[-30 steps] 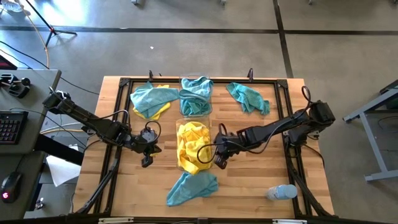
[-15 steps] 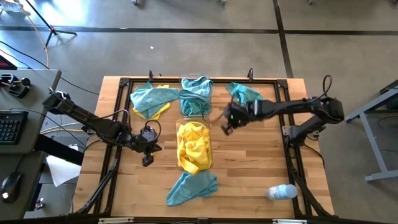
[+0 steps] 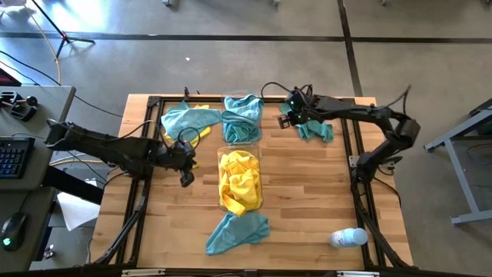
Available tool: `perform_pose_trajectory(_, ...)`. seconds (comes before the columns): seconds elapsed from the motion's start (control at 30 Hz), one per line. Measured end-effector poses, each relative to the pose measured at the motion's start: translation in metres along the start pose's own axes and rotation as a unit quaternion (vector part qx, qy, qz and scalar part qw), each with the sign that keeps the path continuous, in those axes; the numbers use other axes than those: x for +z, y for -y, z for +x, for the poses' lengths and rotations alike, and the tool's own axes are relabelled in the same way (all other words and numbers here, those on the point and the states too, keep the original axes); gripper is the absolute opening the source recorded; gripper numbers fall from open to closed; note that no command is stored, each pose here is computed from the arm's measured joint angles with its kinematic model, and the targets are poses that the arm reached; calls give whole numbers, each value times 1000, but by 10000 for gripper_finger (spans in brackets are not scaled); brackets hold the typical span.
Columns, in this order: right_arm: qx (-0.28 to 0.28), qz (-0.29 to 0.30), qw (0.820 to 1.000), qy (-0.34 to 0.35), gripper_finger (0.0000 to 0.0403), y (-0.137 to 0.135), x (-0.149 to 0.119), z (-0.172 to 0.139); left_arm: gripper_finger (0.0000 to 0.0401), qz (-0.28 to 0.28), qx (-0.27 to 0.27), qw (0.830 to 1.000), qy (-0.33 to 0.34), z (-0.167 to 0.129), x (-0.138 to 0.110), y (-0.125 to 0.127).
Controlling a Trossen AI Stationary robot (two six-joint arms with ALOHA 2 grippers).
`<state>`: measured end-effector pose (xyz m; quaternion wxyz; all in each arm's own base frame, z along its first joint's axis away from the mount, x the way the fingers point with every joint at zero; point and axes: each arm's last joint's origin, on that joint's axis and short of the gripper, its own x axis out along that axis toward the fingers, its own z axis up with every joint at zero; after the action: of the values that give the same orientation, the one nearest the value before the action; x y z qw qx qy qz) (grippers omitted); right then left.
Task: Sort microfiber towel by color & place in baskets
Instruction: Put the blue towel into the top transparent bin
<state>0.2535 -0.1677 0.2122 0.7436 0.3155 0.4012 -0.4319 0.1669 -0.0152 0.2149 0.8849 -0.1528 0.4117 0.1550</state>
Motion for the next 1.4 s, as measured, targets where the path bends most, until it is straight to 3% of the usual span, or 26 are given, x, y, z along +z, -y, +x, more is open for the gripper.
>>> perform_pose_trajectory(0.17,-38,58,997,-45,130,17,1,22,0,-12,24,1000,1,-3,3,-14)
perform_pose_trajectory(0.43,-104,24,993,-50,270,25,-1,41,0,-48,47,998,8,-8,6,-30)
perform_pose_trajectory(0.57,-141,33,988,-47,297,29,-2,49,0,-56,56,997,12,-8,8,-35)
perform_pose_trajectory(0.83,-185,63,975,-110,300,37,-16,86,0,-80,57,995,14,-7,10,-40)
perform_pose_trajectory(0.93,-173,53,974,-135,290,36,-19,95,0,-84,51,995,16,-7,11,-40)
perform_pose_trajectory(1.03,-170,37,976,-132,252,32,-20,96,0,-77,40,996,23,-8,13,-39)
perform_pose_trajectory(1.13,-161,29,979,-125,185,28,-21,92,0,-58,25,997,44,-12,15,-38)
perform_pose_trajectory(1.3,-137,21,983,-121,34,22,-22,88,0,-21,25,996,88,-24,19,-44)
perform_pose_trajectory(1.4,-98,47,984,-139,20,19,-21,78,0,-3,22,995,99,-31,17,-51)
